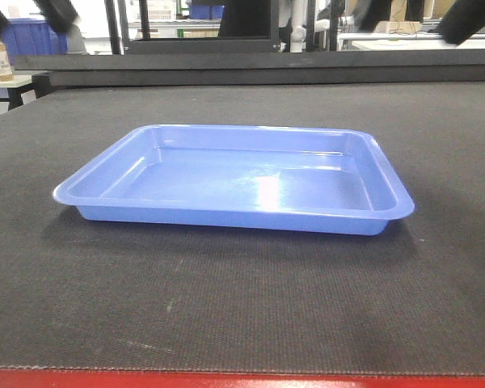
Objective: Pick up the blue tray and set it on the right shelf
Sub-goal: 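Reach both grippers toward the opposite short edges of the blue tray, then close both grippers on the tray rims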
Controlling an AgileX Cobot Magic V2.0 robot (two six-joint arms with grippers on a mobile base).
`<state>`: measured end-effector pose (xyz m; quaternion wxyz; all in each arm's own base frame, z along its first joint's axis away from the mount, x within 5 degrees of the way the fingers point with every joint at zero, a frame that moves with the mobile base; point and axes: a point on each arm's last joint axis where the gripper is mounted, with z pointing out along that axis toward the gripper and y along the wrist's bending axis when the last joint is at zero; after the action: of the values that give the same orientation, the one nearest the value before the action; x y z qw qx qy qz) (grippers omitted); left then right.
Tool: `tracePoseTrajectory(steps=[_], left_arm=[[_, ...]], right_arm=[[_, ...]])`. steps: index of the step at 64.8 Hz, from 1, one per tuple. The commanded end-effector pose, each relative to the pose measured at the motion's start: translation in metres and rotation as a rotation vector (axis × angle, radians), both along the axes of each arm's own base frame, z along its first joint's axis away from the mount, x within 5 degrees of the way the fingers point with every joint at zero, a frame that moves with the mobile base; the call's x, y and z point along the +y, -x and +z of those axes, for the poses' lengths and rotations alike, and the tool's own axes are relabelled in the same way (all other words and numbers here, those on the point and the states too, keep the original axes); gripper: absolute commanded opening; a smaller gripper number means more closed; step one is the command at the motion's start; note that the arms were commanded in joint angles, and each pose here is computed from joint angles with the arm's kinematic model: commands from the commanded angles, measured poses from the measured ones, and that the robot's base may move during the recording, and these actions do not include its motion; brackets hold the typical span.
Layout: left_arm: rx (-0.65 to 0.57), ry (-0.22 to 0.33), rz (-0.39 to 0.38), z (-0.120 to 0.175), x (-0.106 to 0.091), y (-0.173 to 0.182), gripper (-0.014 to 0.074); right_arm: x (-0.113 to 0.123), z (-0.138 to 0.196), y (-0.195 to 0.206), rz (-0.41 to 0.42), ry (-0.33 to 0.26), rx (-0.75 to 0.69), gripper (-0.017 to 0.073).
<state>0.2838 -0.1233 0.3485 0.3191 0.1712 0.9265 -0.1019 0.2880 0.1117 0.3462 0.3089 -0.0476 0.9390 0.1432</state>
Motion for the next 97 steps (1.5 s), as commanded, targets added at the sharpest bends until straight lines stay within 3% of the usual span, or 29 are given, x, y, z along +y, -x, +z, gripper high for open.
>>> tracePoseTrajectory(steps=[1,14,22,30,51,69,78,91,97], left_arm=[[0.013,0.031,0.038,0.008,-0.007,-0.022,0.0402],[0.156,-0.046,0.049,-0.018,-0.024,-0.069,0.0402],[0.185,-0.07,0.071,-0.029,-0.03,-0.09,0.0402],[0.198,-0.088,0.074,-0.039,-0.034,-0.104,0.0402],[0.278,-0.078,0.126,-0.073,-0.025,-0.126,0.0402],[0.29,-0.061,0.13,-0.085,-0.027,-0.132,0.0402],[0.305,-0.055,0.13,-0.088,-0.028,-0.132,0.0402],[0.366,-0.07,0.128,-0.098,-0.028,-0.131,0.0391],[0.382,-0.076,0.127,-0.101,-0.028,-0.131,0.0318]], right_arm=[[0.001,0.011,-0.024,-0.077,-0.013,-0.025,0.062],[0.006,-0.019,-0.062,-0.169,0.064,0.07,0.0619],[0.005,-0.032,-0.072,-0.188,0.107,0.082,0.0619],[0.003,-0.045,-0.08,-0.21,0.113,0.107,0.0619],[0.007,-0.081,-0.098,-0.209,0.135,0.165,0.0619],[0.012,-0.109,-0.105,-0.208,0.145,0.236,0.0615],[0.012,-0.11,-0.106,-0.208,0.142,0.238,0.052],[0.012,-0.111,-0.105,-0.209,0.141,0.246,0.0183],[0.012,-0.111,-0.105,-0.209,0.14,0.248,0.0038]])
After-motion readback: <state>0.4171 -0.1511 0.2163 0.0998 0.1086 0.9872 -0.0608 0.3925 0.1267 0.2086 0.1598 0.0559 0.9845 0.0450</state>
